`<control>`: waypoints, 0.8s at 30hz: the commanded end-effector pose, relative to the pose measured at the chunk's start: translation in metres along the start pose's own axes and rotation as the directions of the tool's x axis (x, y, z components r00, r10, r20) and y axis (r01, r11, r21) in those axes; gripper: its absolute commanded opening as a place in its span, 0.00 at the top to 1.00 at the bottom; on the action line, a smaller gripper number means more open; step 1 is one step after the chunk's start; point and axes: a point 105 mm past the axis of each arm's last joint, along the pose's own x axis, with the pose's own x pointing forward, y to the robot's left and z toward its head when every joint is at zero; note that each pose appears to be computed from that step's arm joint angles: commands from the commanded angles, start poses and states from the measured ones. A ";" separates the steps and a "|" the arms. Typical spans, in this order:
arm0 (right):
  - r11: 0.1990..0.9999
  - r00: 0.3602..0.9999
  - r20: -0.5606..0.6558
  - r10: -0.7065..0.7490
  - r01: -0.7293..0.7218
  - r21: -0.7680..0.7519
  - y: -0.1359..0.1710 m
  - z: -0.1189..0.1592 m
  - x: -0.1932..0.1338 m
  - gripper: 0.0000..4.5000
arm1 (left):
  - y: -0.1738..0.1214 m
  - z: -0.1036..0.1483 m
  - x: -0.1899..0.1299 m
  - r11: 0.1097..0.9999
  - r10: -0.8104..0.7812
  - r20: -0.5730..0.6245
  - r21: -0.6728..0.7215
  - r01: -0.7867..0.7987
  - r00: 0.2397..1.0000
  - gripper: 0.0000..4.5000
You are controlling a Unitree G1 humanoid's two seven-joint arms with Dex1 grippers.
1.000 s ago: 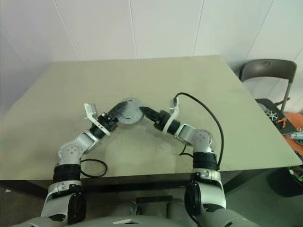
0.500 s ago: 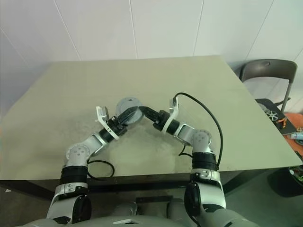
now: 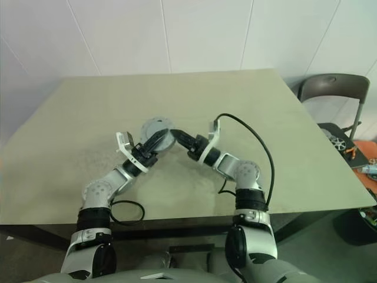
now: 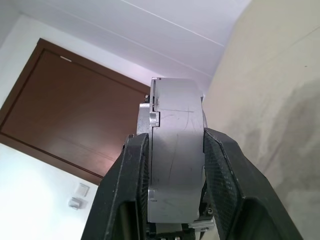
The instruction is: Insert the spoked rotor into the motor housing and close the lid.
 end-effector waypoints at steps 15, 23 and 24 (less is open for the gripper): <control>0.996 0.996 0.013 0.087 -0.086 -0.015 0.020 0.005 0.010 0.09 | 0.010 0.026 0.008 0.984 0.088 0.121 0.144 -0.105 0.989 0.50; 0.995 0.995 -0.007 0.098 -0.098 -0.014 0.022 -0.001 0.011 0.09 | 0.020 0.035 0.006 0.973 0.145 0.174 0.154 -0.172 0.974 0.50; 0.995 0.995 -0.009 0.100 -0.100 -0.013 0.022 -0.001 0.011 0.09 | 0.020 0.036 0.006 0.973 0.147 0.177 0.152 -0.175 0.973 0.50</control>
